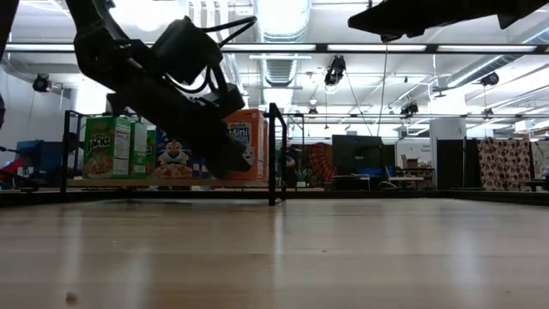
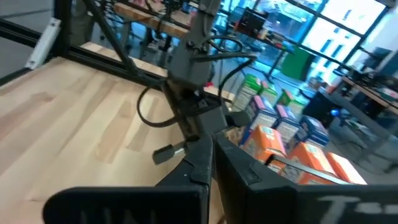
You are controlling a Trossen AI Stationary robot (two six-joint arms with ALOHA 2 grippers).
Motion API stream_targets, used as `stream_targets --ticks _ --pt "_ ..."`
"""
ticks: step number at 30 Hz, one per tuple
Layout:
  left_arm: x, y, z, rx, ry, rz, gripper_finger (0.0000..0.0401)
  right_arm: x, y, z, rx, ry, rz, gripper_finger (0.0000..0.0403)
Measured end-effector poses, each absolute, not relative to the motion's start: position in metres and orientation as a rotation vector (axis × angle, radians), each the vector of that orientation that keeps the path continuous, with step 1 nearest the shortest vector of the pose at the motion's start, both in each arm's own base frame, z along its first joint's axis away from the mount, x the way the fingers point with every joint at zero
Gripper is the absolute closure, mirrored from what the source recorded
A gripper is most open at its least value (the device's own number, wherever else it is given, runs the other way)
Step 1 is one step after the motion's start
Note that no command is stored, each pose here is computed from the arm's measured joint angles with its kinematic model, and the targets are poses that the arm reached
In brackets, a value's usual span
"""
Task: Stack cereal on shelf
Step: Put the orange cereal box on the shelf aligned with the orange cereal boxes
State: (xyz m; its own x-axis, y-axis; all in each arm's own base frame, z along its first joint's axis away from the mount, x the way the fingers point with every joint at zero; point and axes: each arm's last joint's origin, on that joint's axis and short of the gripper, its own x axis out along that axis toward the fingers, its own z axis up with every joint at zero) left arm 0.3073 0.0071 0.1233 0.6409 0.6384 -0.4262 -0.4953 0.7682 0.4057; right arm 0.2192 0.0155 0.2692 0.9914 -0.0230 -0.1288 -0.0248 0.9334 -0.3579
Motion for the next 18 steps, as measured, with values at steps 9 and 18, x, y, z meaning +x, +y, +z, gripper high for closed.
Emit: stream_targets --ticks 9,18 --pt "0.307 0.015 0.124 0.255 0.584 0.680 0.0401 0.219 0.014 0.267 -0.378 0.164 -0.054 0.0394" --pt "0.308 0.019 0.124 0.254 0.580 0.689 0.0401 0.219 0.014 0.267 -0.378 0.164 -0.055 0.0394"
